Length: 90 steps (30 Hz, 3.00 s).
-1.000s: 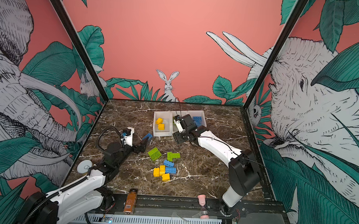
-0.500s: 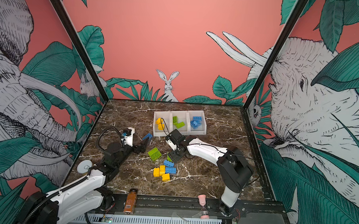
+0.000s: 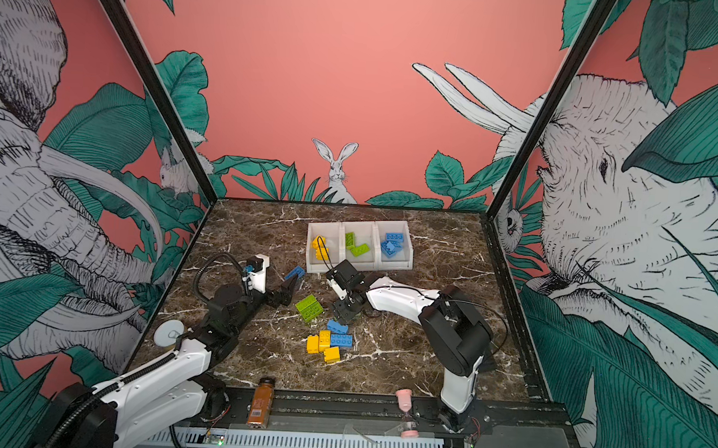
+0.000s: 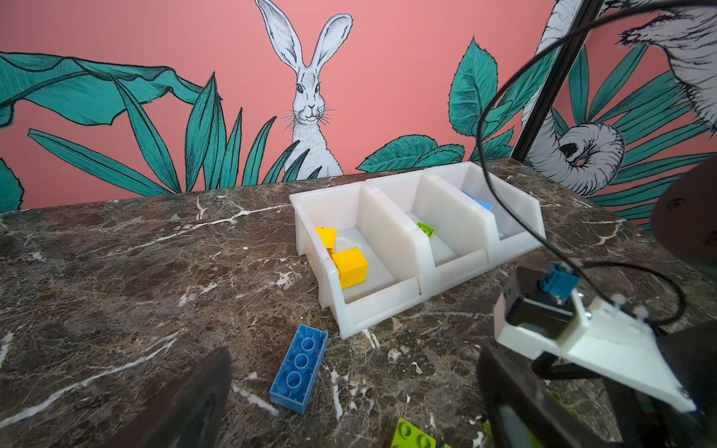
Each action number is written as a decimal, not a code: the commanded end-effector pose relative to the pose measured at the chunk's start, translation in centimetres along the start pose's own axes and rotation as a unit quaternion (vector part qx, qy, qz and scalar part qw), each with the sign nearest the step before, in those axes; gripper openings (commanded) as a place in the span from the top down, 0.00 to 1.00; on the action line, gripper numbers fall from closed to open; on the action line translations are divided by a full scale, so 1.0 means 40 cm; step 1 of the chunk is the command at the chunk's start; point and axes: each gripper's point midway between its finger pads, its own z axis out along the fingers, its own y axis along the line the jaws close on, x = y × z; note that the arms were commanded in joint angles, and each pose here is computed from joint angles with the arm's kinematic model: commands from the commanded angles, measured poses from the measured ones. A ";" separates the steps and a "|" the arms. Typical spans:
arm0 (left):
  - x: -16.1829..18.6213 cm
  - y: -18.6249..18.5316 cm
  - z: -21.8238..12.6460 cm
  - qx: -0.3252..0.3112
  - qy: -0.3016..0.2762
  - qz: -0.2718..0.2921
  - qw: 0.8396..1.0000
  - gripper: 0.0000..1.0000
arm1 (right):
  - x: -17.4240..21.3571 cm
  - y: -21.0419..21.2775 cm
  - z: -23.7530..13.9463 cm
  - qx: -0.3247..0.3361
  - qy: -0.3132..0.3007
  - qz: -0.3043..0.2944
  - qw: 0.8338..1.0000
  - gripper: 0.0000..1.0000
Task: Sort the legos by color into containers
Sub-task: 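Move the right gripper back over the lime-green bricks in the pile, then lower the right gripper onto a lime-green brick and grasp it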
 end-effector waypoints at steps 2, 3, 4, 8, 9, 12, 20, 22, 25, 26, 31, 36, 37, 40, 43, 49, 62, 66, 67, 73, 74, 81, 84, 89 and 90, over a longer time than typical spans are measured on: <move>-0.006 -0.003 -0.002 0.004 -0.006 0.001 1.000 0.01 | -0.026 -0.031 0.004 0.040 -0.011 0.029 0.999 0.19; -0.006 -0.002 -0.002 0.003 -0.006 0.001 1.000 0.01 | -0.022 -0.045 0.002 0.054 -0.010 0.034 0.998 0.19; -0.007 -0.003 -0.003 0.004 -0.007 0.001 1.000 0.01 | -0.016 -0.054 0.000 0.060 -0.008 0.039 0.997 0.18; -0.010 -0.002 -0.004 0.002 -0.009 0.002 1.000 0.01 | 0.011 -0.095 -0.017 0.075 -0.011 0.070 0.995 0.17; -0.009 -0.002 -0.004 0.002 -0.008 0.002 1.000 0.01 | 0.014 -0.108 -0.027 0.080 -0.015 0.080 0.994 0.17; -0.010 -0.002 -0.003 0.003 -0.008 0.001 1.000 0.01 | 0.035 -0.142 -0.048 0.093 -0.021 0.104 0.990 0.16; -0.008 -0.003 -0.001 0.004 -0.006 0.000 1.000 0.01 | 0.073 -0.178 -0.068 0.084 -0.037 0.157 0.983 0.15; -0.006 -0.003 -0.001 0.004 -0.005 0.000 1.000 0.01 | 0.064 -0.174 -0.073 0.074 -0.048 0.163 0.983 0.15; -0.004 -0.003 0.000 0.004 -0.004 0.000 1.000 0.01 | 0.058 -0.174 -0.068 0.073 -0.049 0.162 0.983 0.15; -0.005 -0.003 0.000 0.004 -0.004 0.000 1.000 0.01 | 0.058 -0.174 -0.063 0.074 -0.044 0.159 0.984 0.15; -0.006 -0.003 -0.001 0.004 -0.004 0.000 1.000 0.01 | 0.047 -0.167 -0.041 0.065 -0.033 0.149 0.986 0.14; -0.006 -0.003 0.000 0.004 -0.004 0.000 1.000 0.01 | 0.038 -0.166 -0.023 0.064 -0.027 0.143 0.987 0.14; -0.005 -0.003 0.000 0.004 -0.003 0.000 1.000 0.01 | 0.039 -0.168 -0.020 0.066 -0.024 0.142 0.987 0.14; -0.005 -0.003 0.000 0.004 -0.004 0.000 1.000 0.01 | 0.045 -0.169 -0.008 0.069 -0.013 0.142 0.987 0.14; -0.005 -0.003 0.000 0.004 -0.003 0.000 1.000 0.01 | 0.058 -0.181 -0.018 0.085 0.001 0.165 0.983 0.14; -0.001 -0.002 0.003 0.003 -0.001 -0.002 1.000 0.01 | 0.045 -0.152 -0.102 0.052 -0.048 0.251 0.965 0.20; -0.002 -0.005 0.004 0.006 -0.002 -0.005 1.000 0.01 | 0.064 -0.066 -0.029 -0.033 -0.056 0.328 0.942 0.36; -0.001 -0.005 0.003 0.006 -0.002 -0.006 1.000 0.01 | 0.060 -0.074 -0.001 -0.022 -0.047 0.319 0.946 0.36; -0.002 -0.005 0.003 0.007 -0.002 -0.006 1.000 0.01 | 0.058 -0.076 0.004 -0.019 -0.047 0.315 0.948 0.36; -0.009 -0.004 -0.002 0.005 -0.005 -0.004 1.000 0.01 | 0.031 -0.108 0.022 -0.001 -0.056 0.307 0.950 0.36; -0.009 -0.003 -0.002 0.004 -0.006 -0.003 1.000 0.01 | 0.025 -0.114 0.023 0.001 -0.058 0.307 0.950 0.36; -0.010 -0.004 -0.003 0.004 -0.006 -0.002 1.000 0.01 | -0.011 -0.142 0.033 0.005 -0.068 0.306 0.950 0.37; -0.008 -0.004 -0.002 0.005 -0.005 -0.003 1.000 0.01 | -0.022 -0.147 0.042 0.008 -0.067 0.302 0.951 0.39; -0.008 -0.004 -0.002 0.004 -0.005 -0.003 1.000 0.01 | -0.019 -0.154 0.063 0.023 -0.042 0.287 0.957 0.43; -0.009 -0.003 -0.003 0.004 -0.006 -0.003 1.000 0.01 | -0.015 -0.155 0.065 0.032 -0.034 0.280 0.959 0.44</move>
